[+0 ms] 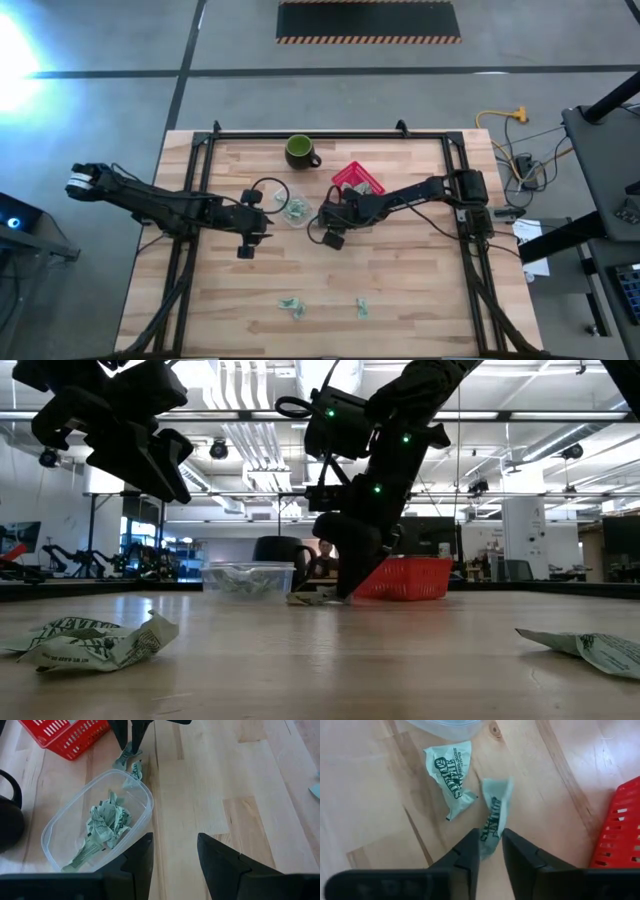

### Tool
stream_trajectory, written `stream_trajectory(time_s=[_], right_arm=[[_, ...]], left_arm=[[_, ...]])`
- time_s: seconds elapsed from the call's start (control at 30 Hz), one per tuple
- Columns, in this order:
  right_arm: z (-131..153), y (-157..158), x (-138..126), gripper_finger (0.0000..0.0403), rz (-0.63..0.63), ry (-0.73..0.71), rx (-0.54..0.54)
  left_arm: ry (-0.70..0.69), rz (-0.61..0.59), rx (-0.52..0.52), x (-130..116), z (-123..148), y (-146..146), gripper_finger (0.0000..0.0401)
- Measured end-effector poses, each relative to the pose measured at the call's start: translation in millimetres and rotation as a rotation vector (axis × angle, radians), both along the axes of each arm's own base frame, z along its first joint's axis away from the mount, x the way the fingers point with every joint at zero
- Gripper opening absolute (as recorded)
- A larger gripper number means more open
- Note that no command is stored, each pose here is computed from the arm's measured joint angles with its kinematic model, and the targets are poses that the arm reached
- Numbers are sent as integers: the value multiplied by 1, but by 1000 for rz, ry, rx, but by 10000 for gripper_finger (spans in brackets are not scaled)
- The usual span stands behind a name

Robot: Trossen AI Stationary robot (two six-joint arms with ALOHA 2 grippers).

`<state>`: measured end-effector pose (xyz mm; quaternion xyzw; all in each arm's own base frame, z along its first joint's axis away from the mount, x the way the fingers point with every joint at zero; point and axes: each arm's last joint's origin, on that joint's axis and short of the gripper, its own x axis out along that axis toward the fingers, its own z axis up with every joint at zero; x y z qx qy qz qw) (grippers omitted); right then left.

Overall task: Pick and place items into bin
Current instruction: Put the stevia packet into the red bin

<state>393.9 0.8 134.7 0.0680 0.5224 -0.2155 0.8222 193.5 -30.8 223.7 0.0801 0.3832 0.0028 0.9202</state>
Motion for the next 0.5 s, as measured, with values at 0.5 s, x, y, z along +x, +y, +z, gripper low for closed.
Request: stream_trajectory(time_s=[0.5], right_arm=[[20, 3, -4, 9, 43, -25, -10]], left_arm=[[1, 0, 0, 0, 0, 0, 136]])
